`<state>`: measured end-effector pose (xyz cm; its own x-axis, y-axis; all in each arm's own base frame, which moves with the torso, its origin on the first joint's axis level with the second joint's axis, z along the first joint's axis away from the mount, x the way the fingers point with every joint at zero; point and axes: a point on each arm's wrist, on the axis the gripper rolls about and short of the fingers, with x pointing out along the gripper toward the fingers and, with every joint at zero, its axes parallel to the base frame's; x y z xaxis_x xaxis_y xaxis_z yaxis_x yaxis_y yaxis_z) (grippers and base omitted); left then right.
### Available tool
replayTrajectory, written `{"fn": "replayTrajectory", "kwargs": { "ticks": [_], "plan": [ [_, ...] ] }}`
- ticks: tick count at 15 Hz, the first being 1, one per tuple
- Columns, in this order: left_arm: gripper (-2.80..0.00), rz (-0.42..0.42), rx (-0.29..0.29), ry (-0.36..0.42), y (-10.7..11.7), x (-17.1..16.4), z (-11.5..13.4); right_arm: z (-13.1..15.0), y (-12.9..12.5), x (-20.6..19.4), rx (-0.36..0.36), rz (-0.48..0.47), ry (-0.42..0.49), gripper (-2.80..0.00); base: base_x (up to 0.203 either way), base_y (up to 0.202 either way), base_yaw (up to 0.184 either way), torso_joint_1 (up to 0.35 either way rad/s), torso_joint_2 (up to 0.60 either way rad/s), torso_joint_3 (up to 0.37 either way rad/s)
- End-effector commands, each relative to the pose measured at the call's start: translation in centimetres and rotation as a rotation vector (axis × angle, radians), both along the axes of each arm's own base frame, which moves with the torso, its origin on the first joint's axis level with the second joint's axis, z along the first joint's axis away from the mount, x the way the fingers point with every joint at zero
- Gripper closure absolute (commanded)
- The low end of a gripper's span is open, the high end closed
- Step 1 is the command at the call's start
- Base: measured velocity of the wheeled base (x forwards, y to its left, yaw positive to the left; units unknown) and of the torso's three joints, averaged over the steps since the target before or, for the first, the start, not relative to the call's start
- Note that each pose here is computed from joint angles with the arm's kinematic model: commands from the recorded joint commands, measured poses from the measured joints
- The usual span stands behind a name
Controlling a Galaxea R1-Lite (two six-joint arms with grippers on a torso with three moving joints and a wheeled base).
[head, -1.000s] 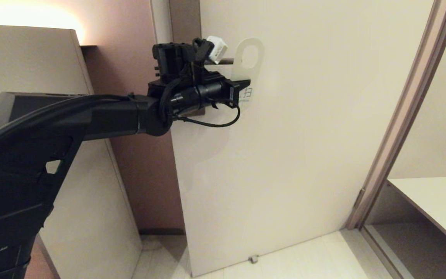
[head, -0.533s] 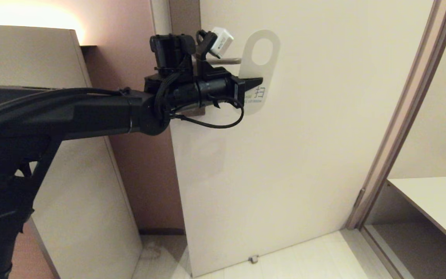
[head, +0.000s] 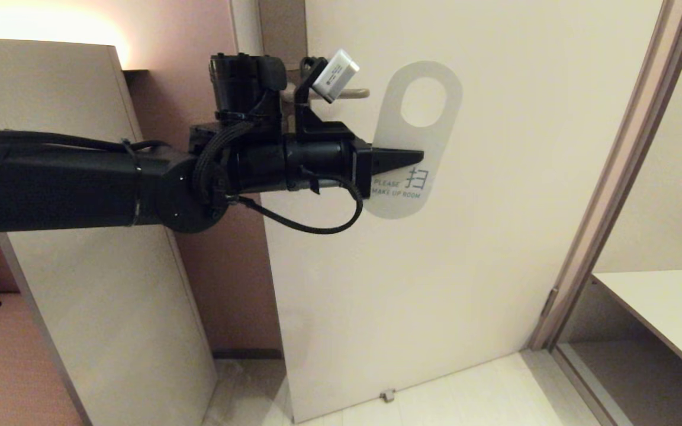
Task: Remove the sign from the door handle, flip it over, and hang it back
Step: Hand it to the other hand
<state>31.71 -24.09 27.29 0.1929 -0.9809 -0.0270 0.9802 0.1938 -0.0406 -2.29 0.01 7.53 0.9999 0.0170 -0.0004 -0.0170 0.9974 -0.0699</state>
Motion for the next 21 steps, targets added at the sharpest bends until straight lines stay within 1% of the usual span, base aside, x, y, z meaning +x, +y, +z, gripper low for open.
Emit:
{"fn": "replayTrajectory", "kwargs": {
  "ticks": [1,3,4,5,7,8,10,13,15,16,17,18,19,21],
  "plan": [
    [0.0,-0.02,-0.001,0.001,1.0,-2.2,0.5,0.0,0.0,0.0,-0.001,0.001,0.001,0.0,0.0,0.0,0.0,0.0,0.0,0.0],
    [0.0,-0.048,0.001,0.02,1.4,-3.4,-0.5,0.0,0.0,0.0,-0.001,0.001,0.001,0.0,0.0,0.0,0.0,0.0,0.0,0.0],
    [0.0,-0.065,-0.011,0.026,1.6,-4.0,-0.7,0.0,0.0,0.0,-0.001,0.001,0.001,0.0,0.0,0.0,0.0,0.0,0.0,0.0],
    [0.0,-0.079,-0.036,0.044,1.7,-4.3,-0.7,0.0,0.0,0.0,-0.003,0.002,0.002,0.0,0.0,0.0,0.0,0.0,0.0,0.0],
    [0.0,-0.084,-0.071,0.05,1.8,-4.5,-0.7,0.0,0.0,0.0,-0.032,0.009,0.0,0.0,0.0,0.0,0.0,0.0,0.0,0.0],
    [0.0,-0.085,-0.078,0.051,1.8,-4.5,-1.1,0.0,0.0,0.0,-0.044,0.009,-0.001,0.0,0.0,0.0,0.0,0.0,0.0,0.0],
    [0.0,-0.086,-0.071,0.067,1.7,-4.5,-2.3,0.0,0.0,0.0,-0.045,0.009,-0.001,0.0,0.0,0.0,0.0,0.0,0.0,0.0],
    [0.0,-0.118,-0.053,0.094,0.7,-5.0,-4.8,0.0,0.0,0.0,-0.048,0.009,-0.005,0.0,0.0,0.0,0.0,0.0,0.0,0.0],
    [0.0,-0.133,-0.074,0.075,-0.4,-4.4,-6.3,0.1,0.0,0.0,-0.048,0.009,-0.003,0.0,0.0,0.0,0.0,0.0,0.0,0.0],
    [0.0,-0.137,-0.097,0.08,-0.7,-4.1,-6.7,0.1,0.0,0.0,-0.048,0.009,-0.001,0.0,0.0,0.0,0.0,0.0,0.0,0.0],
    [0.0,-0.14,-0.121,0.1,-0.9,-3.8,-6.9,0.2,0.0,-0.1,-0.048,0.01,0.011,0.0,0.0,0.0,0.0,0.0,0.0,0.0],
    [0.0,-0.141,-0.134,0.101,-1.1,-3.7,-7.1,0.5,0.0,-0.3,-0.047,0.01,0.018,0.0,0.0,0.0,0.0,0.0,0.0,0.0],
    [0.0,-0.142,-0.141,0.1,-1.1,-3.5,-7.3,1.1,0.0,-0.5,-0.043,0.013,0.024,0.0,0.0,0.0,0.0,0.0,0.0,0.0],
    [0.0,-0.138,-0.136,0.11,-1.3,-3.3,-7.8,2.6,0.1,-0.8,-0.025,0.03,0.076,0.0,0.0,0.0,0.0,0.0,0.0,0.0]
  ]
}}
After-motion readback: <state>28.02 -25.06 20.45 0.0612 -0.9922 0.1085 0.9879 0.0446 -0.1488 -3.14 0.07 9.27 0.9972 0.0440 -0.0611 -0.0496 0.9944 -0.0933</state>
